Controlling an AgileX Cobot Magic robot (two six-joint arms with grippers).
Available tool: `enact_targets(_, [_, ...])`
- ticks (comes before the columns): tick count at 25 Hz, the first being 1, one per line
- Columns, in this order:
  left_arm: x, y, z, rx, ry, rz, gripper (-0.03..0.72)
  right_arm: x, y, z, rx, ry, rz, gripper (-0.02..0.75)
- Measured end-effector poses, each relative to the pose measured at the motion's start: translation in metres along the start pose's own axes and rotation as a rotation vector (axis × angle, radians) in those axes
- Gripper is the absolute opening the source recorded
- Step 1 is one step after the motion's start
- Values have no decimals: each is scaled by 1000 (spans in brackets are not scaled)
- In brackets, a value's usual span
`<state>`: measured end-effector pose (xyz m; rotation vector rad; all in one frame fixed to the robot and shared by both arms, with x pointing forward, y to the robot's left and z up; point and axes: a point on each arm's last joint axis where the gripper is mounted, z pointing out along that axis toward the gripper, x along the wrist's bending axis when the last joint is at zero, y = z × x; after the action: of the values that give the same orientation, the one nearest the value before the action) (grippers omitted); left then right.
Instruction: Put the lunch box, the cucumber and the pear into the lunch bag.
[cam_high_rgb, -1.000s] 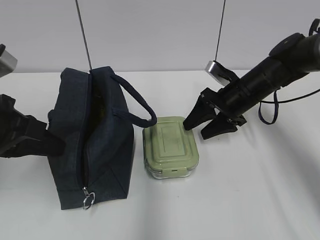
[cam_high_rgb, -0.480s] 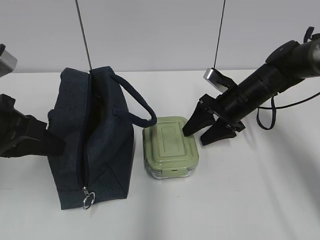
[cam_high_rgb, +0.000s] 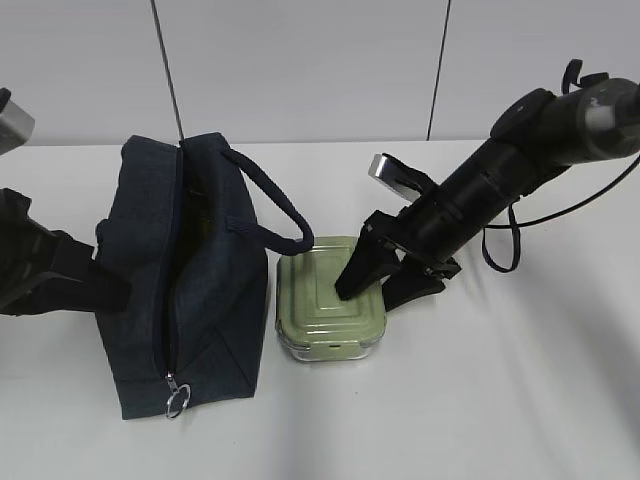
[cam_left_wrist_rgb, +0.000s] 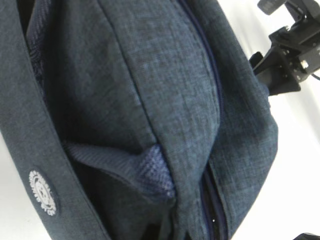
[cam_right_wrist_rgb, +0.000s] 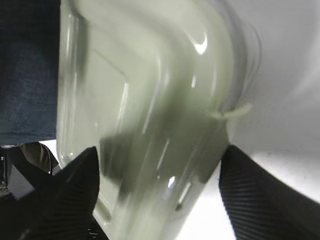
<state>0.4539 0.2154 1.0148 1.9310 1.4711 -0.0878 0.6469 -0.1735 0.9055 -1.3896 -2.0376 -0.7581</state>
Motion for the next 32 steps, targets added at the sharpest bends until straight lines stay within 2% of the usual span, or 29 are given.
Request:
enact_targets(10, [0,-1,0,6,-4,0,3,-3,-2,5,5,25,25,570])
enact_targets(16, [0,-1,0,6,-4,0,3,-4,2,6,-44,26,35,568])
enact_targets(25, [0,-1,0,8,-5,0,3,-1,4,6,-60,56,42,419])
enact_targets(32, [-1,-1,0,8,-5,0,3,0,3,6,-50,65,38,391])
